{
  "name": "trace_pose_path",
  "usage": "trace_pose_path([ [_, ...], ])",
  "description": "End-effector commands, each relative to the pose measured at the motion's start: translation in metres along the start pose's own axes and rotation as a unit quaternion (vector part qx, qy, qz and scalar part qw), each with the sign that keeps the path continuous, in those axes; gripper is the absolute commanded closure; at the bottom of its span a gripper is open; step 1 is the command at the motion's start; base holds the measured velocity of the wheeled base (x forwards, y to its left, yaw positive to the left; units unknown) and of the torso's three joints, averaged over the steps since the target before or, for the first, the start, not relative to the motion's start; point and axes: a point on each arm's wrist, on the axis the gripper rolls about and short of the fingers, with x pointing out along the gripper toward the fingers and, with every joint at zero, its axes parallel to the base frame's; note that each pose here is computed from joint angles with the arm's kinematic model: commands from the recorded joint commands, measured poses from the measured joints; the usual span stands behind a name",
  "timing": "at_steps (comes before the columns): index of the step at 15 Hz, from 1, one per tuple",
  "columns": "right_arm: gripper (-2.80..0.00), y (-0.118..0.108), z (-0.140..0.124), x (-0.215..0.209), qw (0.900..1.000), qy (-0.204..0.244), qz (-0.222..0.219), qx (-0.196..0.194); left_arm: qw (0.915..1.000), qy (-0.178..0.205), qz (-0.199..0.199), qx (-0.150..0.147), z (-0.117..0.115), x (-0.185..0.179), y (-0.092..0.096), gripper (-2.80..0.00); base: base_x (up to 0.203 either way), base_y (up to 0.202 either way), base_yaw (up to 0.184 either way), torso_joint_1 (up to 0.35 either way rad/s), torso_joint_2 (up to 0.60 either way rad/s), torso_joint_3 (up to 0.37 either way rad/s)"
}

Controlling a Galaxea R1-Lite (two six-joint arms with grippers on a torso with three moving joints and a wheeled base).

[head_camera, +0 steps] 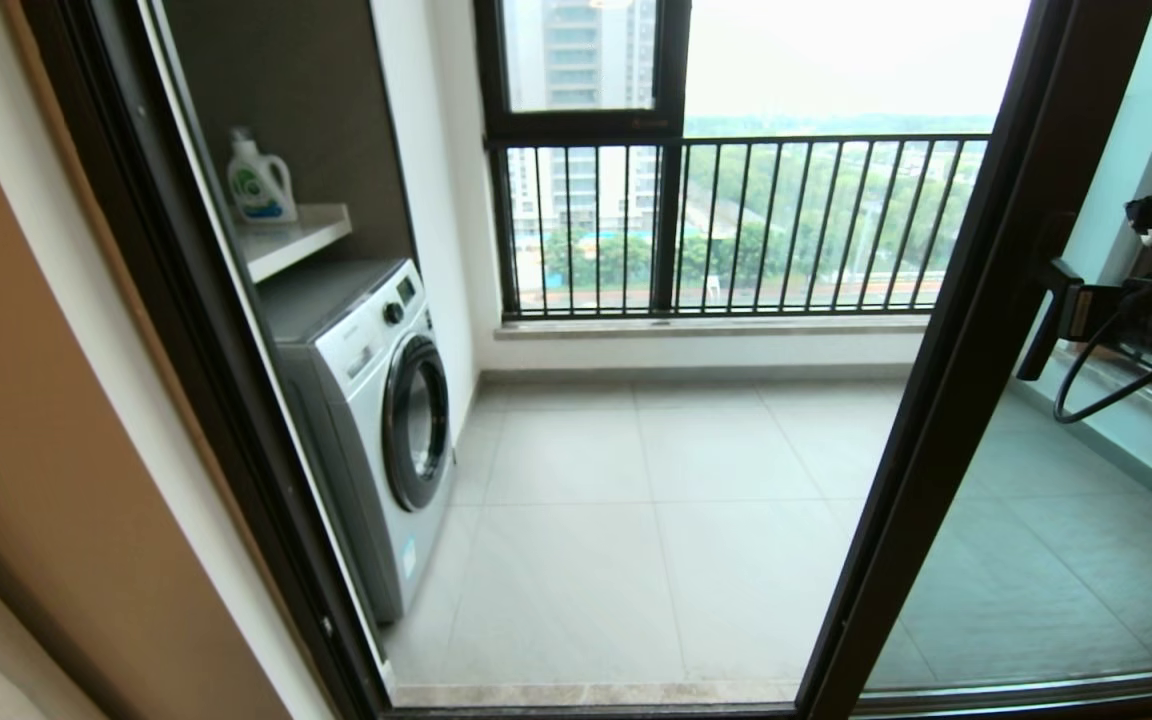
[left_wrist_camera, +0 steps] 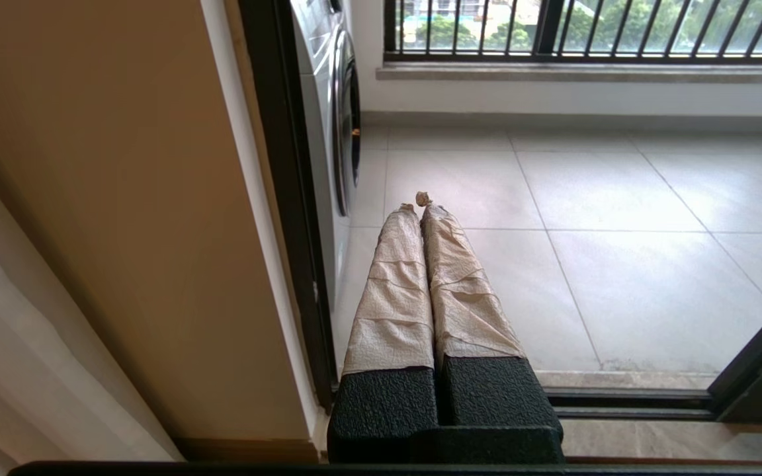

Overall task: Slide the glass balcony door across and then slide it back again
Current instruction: Close the slid door

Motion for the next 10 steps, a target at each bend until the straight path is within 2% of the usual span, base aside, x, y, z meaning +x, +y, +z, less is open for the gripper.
trace_pose_path([
  [1,0.00,0.004,0.000,-0.001,1.000,-0.002,0.003,-0.002,1.0000,0.001,0.000,0.000,0.000,0.000,0.000,0.00,0.000,0.000,0.000,0.000,0.00,0.000],
  [7,0.00,0.030,-0.004,-0.007,1.000,-0.004,0.024,-0.010,1.0000,0.001,0.000,0.000,0.000,0.000,0.000,0.00,0.000,0.000,0.000,0.000,0.00,0.000],
  [10,0.00,0.034,-0.004,-0.008,1.000,-0.006,0.027,-0.011,1.0000,0.001,0.000,0.000,0.000,0.000,0.000,0.00,0.000,0.000,0.000,0.000,0.00,0.000],
])
